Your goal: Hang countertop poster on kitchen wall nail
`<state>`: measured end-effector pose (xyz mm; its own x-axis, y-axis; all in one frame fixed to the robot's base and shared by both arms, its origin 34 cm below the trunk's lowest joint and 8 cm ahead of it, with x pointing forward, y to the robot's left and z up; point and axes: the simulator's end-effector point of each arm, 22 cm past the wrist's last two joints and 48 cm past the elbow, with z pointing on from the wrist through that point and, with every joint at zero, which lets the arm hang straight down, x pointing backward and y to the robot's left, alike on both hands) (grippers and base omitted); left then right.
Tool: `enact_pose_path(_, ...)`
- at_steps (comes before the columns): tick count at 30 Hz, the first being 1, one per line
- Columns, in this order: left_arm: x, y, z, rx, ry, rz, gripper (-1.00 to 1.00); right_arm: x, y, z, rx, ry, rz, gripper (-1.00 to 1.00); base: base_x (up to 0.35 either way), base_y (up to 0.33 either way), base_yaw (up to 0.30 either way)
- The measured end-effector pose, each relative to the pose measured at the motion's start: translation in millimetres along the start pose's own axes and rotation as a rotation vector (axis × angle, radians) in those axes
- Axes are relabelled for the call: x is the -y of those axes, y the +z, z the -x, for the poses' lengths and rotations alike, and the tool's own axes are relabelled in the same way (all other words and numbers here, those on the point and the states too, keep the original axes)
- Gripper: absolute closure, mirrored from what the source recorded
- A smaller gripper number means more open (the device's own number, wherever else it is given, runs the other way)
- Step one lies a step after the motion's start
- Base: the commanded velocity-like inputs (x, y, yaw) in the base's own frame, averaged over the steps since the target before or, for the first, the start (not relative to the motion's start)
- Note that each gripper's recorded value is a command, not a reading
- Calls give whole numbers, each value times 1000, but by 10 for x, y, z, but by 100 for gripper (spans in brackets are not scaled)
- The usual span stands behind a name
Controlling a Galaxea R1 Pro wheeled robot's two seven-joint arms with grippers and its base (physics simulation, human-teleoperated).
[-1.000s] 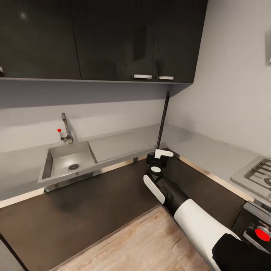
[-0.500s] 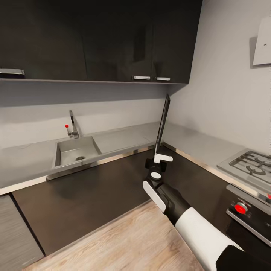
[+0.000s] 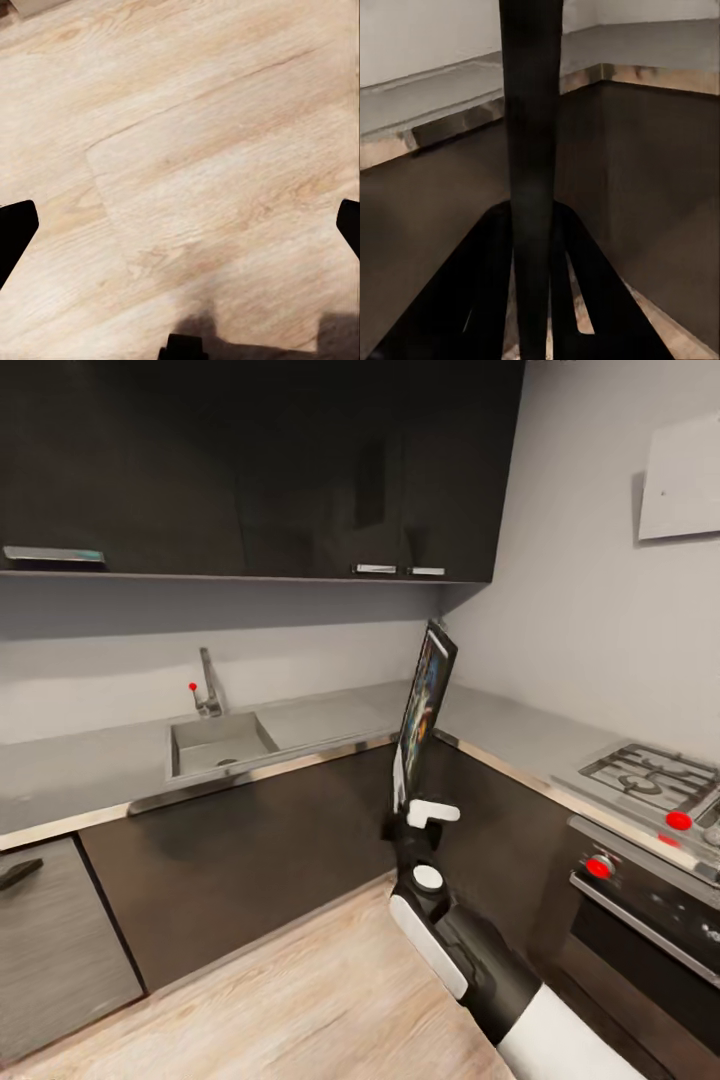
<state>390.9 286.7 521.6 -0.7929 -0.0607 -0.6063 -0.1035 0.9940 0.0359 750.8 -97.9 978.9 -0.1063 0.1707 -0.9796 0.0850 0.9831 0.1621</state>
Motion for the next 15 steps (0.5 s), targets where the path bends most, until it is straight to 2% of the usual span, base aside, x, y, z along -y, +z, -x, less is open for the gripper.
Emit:
enact_pose_path(1, 46, 0, 4, 1, 5, -22, -100, -25, -78, -113, -1, -41, 55, 100, -125, 0, 0)
enact_pose_path(3, 93, -2, 13, 3, 9, -44, -100, -35, -139, -220, -4, -83, 99, 100, -72, 0, 0)
enact_pose_path(8, 128, -4, 18, 4, 17, -64, -100, -76, -313, -626, -50, -145, 223, 100, -23, 0, 0)
enact_pose_path(9, 74, -1, 21, 4, 24, -61, -100, -53, -372, -777, -61, -166, 299, 100, -7, 0, 0)
enact_pose_path(10, 50, 1, 24, 5, 27, -60, -100, -33, -392, -814, -57, -177, 331, 100, -4, 0, 0)
enact_pose_path(11, 3, 4, 27, 5, 32, -57, -100, 15, -448, -892, -45, -197, 416, 100, -3, 0, 0)
enact_pose_path(15, -6, 3, 26, 4, 37, -69, -100, 55, -594, -1030, -44, -231, 555, 100, -1, 0, 0)
